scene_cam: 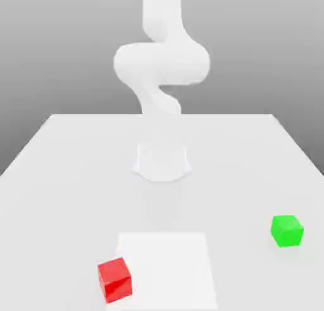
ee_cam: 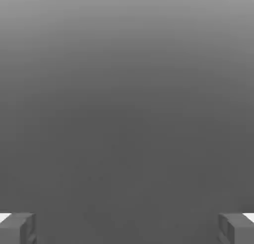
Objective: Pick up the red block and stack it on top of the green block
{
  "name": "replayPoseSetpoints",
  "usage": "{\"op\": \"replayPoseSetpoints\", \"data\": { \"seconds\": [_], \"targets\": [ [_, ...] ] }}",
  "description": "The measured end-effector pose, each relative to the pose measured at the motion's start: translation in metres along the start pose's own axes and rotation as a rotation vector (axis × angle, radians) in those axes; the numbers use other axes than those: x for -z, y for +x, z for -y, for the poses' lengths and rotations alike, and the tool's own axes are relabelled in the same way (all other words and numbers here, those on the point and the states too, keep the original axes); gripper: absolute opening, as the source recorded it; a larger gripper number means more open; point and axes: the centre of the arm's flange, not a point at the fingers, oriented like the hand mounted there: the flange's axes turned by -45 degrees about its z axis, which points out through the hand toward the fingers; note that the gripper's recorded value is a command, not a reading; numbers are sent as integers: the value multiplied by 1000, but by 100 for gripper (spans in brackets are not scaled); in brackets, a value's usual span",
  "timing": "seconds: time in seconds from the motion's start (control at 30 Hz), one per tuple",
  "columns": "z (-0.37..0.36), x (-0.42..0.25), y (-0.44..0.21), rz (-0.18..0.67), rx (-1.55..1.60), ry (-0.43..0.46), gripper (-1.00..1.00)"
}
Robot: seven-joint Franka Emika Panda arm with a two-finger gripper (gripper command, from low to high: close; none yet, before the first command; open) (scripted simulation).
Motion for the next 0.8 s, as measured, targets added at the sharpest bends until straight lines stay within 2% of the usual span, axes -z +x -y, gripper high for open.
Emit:
{"op": "replayPoseSetpoints", "data": {
  "seconds": [0.37,0.6,0.8],
  "targets": [
    [-40,-220,-59,297,-405,-218,0],
    [-75,-327,-141,471,-681,-323,0],
    [-89,-391,-226,620,-923,-385,0]
  ]
}}
